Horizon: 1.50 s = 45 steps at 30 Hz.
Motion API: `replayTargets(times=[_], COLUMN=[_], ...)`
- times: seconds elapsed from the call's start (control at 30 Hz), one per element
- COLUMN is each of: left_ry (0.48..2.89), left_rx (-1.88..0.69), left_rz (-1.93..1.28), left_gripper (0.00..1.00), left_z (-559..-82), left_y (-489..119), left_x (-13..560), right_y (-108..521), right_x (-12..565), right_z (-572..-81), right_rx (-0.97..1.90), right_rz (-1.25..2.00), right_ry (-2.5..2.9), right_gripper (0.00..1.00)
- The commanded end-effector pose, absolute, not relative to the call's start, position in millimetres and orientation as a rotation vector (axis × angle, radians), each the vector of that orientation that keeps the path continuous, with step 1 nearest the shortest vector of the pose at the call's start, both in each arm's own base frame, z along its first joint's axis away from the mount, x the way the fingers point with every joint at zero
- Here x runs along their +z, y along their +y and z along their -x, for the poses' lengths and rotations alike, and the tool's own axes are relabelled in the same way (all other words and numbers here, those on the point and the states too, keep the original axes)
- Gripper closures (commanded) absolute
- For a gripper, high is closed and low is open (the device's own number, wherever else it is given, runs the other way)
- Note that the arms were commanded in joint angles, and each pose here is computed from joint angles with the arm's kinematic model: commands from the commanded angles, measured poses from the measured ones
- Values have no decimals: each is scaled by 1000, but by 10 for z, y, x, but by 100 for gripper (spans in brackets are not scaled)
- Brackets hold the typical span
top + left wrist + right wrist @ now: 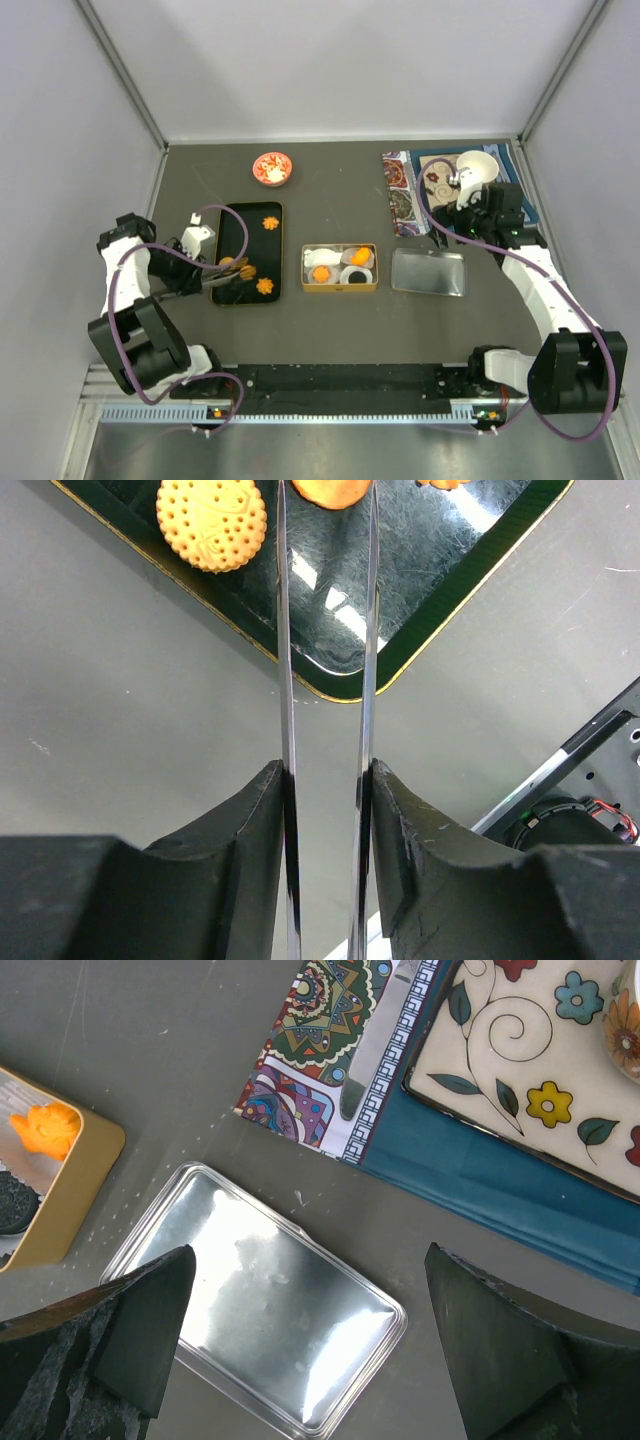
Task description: Pack the cookies
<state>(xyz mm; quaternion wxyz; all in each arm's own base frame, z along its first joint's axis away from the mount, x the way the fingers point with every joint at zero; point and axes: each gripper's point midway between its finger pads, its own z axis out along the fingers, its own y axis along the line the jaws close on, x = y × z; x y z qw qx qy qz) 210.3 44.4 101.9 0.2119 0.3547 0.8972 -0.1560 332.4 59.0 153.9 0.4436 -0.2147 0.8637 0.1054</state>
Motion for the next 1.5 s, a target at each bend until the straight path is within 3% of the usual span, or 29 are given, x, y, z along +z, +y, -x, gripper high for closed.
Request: replayTargets(times=[0.0, 0.3, 0.57, 0.77, 1.47], left_ry=[2449, 2393, 2395, 2394, 2413], left_rx=[-450, -449, -443, -465, -442], left_rz=[-1008, -993, -996, -989, -974], left_gripper=[71, 83, 61, 50, 47], left_z=[-2084, -2105, -2092, -2090, -2164], left_y=[364, 287, 289, 268, 340], left_x=[1115, 1317, 1313, 1294, 1193], right_y=[574, 574, 574, 574, 571], right_x=[1764, 1768, 1783, 1780, 1779], right_z=[-3447, -3447, -3444, -3442, -3442], right_rx=[245, 245, 243, 244, 242], right_rz=[543, 543, 543, 543, 542], right_ry=[2080, 2080, 2076, 2077, 2078], right_gripper=[1, 1, 1, 1, 1])
